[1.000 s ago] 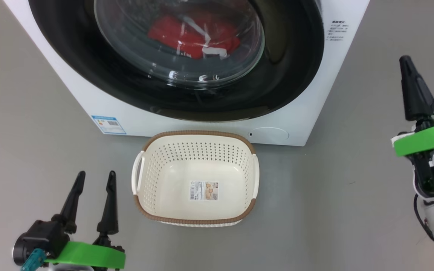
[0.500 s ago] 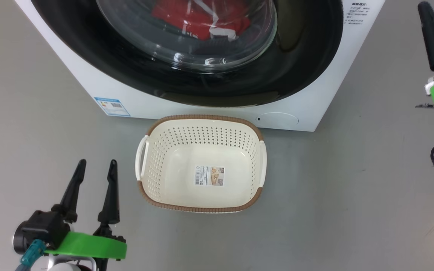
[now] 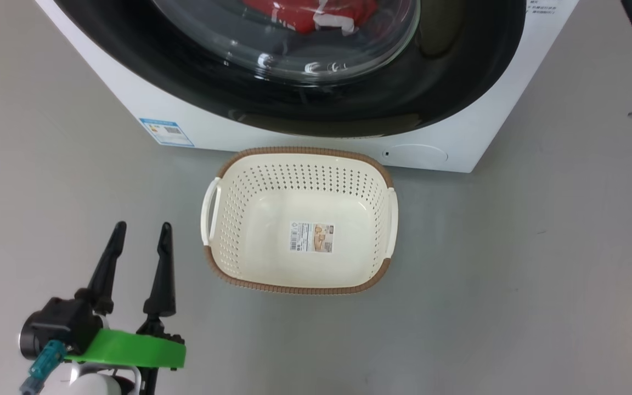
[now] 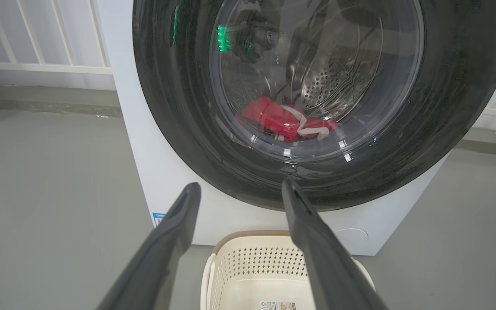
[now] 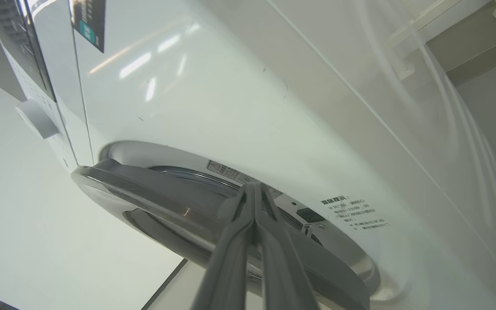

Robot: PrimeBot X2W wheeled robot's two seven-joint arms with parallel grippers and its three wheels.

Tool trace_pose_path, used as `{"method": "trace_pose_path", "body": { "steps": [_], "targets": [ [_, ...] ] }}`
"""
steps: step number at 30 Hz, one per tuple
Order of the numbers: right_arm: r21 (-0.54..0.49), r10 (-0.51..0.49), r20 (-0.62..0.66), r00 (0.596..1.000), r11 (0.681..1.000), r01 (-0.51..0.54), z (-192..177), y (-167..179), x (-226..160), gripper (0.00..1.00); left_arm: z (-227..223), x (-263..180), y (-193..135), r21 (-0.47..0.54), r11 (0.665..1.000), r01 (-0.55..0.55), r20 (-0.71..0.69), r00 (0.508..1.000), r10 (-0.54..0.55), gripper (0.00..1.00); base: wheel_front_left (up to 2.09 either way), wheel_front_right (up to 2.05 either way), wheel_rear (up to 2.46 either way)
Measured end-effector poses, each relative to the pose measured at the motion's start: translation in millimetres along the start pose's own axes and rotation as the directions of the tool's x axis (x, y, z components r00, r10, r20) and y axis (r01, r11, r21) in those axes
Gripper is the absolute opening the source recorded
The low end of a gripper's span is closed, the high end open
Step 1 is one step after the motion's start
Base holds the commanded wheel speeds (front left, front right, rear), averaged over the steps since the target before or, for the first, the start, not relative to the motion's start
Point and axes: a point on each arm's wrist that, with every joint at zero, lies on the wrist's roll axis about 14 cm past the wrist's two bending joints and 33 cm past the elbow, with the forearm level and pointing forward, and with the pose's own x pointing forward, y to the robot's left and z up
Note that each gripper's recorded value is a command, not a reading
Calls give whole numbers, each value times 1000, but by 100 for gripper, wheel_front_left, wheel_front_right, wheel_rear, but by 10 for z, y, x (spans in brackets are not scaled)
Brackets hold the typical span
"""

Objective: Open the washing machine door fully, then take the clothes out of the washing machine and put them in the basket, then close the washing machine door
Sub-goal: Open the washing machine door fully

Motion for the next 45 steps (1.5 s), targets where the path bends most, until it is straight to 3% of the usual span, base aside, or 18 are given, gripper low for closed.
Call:
{"method": "trace_pose_path", "body": {
  "steps": [16,45],
  "targets": [
    [119,16,-213,977,993,10,-302,-144,316,0,-109,123,85,4,1000,-20,-24,1000,20,100,0,0,0],
    [154,54,-312,948,988,-6,-568,-131,626,0,-160,175,177,-11,998,-55,-34,998,55,100,0,0,0]
  ]
}}
